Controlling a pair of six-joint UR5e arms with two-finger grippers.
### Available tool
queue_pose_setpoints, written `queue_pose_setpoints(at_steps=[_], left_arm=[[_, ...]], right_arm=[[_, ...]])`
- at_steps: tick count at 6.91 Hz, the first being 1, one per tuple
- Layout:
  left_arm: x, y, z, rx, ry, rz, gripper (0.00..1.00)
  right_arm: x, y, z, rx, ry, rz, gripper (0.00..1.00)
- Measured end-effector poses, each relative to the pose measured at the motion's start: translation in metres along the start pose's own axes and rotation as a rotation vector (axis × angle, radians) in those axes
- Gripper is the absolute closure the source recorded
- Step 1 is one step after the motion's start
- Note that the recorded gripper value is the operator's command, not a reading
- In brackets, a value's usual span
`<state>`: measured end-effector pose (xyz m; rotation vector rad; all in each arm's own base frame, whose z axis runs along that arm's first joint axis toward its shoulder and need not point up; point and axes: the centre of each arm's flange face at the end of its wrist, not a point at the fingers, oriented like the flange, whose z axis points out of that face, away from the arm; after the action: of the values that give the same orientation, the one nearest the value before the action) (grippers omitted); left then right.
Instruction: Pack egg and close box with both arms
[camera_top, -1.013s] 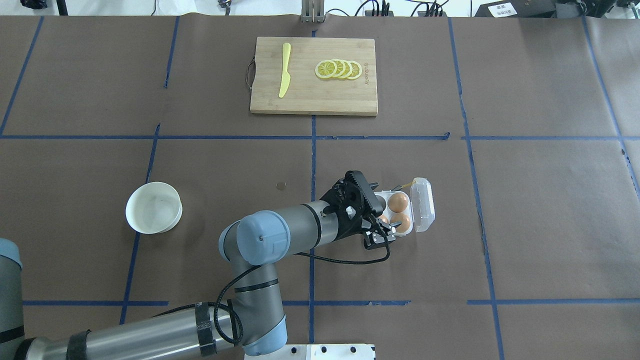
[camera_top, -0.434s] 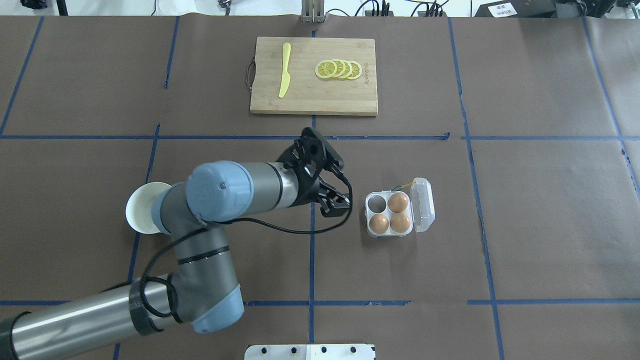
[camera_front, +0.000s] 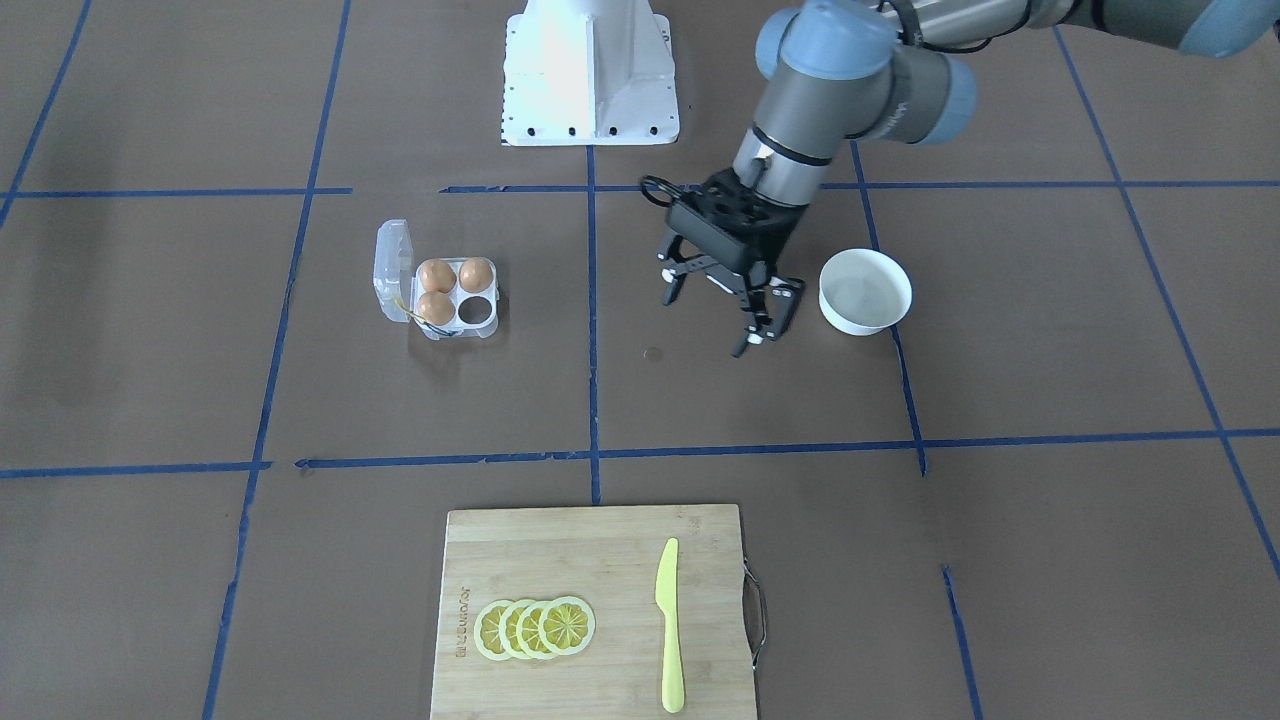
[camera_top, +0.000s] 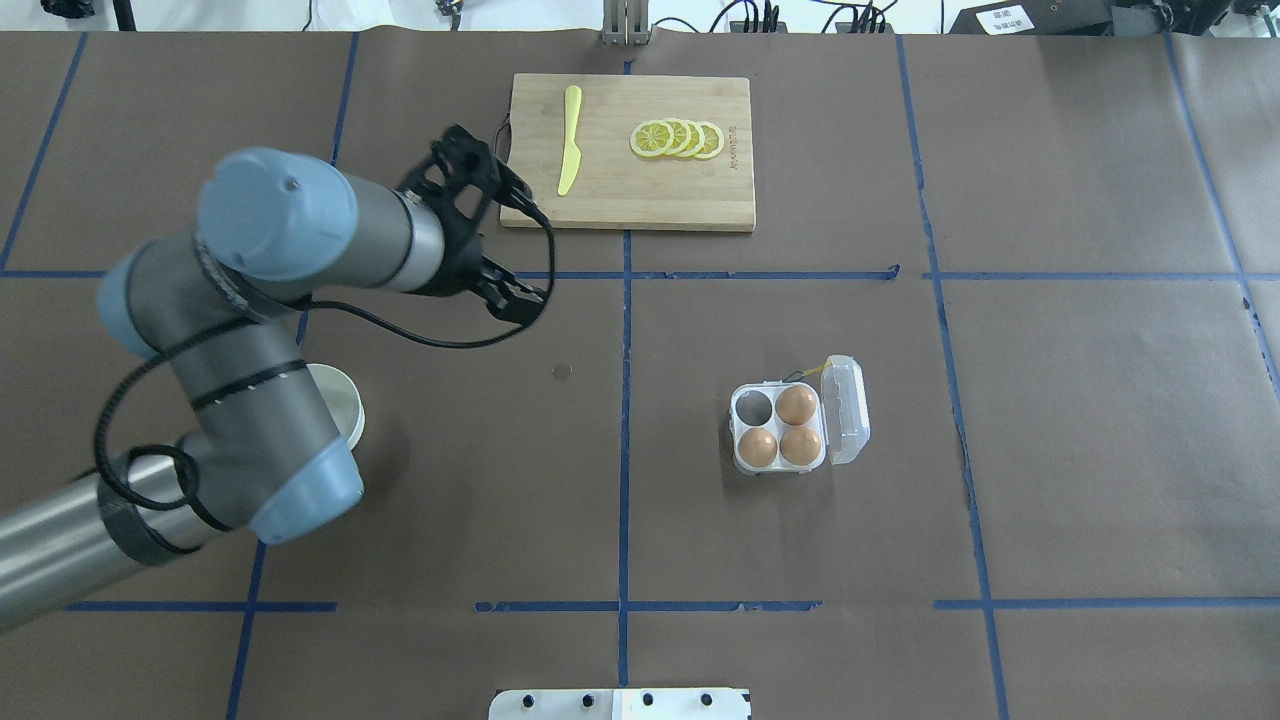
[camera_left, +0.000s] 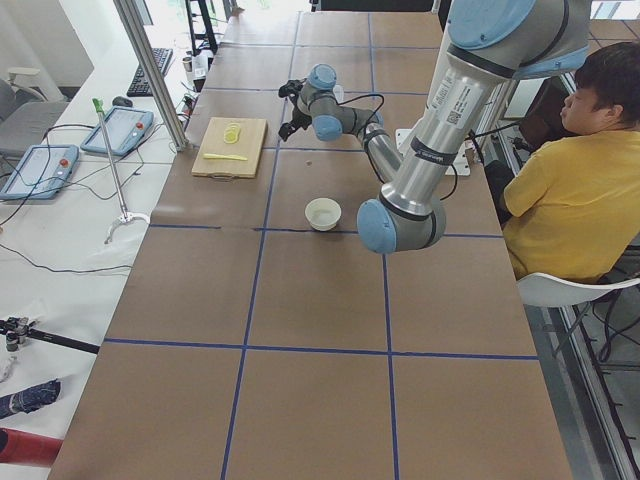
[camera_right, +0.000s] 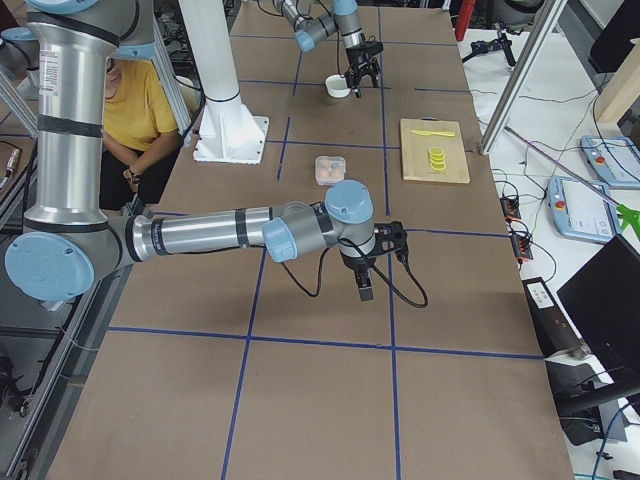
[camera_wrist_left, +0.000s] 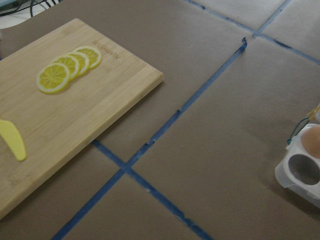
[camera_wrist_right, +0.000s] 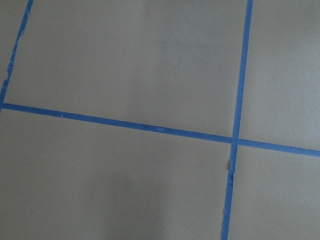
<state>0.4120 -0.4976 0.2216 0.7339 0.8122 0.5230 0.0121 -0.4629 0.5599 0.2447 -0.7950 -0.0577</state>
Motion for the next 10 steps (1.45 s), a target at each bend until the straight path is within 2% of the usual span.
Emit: queue_pose_setpoints(at_steps=[2, 3, 4, 6, 8, 9, 10], left_arm=[[-0.121, 0.010, -0.047, -0.121, -0.169, 0.086, 0.00], [-0.177, 0.024, -0.072, -0.166, -0.216, 0.099, 0.00], [-0.232, 0.055, -0.091, -0.215, -0.229, 0.052, 0.00], [-0.335, 0.141, -0.117, -0.337, -0.245, -0.147, 0.00], [-0.406, 0.224, -0.145, -0.419, -0.241, -0.333, 0.00], [-0.428, 0.273, -0.160, -0.442, -0.222, -0.413, 0.00], [-0.438, 0.327, -0.172, -0.459, -0.175, -0.457, 0.00]], right_arm=[[0.001, 0.001, 0.001, -0.003, 0.001, 0.003, 0.00], [0.002, 0.002, 0.002, -0.005, 0.002, 0.005, 0.00], [0.003, 0.003, 0.002, -0.007, 0.003, 0.007, 0.00], [0.004, 0.005, 0.003, -0.009, 0.004, 0.008, 0.00], [0.005, 0.006, 0.003, -0.011, 0.004, 0.010, 0.00], [0.005, 0.007, 0.004, -0.012, 0.005, 0.013, 0.00], [0.005, 0.008, 0.004, -0.013, 0.007, 0.016, 0.00]])
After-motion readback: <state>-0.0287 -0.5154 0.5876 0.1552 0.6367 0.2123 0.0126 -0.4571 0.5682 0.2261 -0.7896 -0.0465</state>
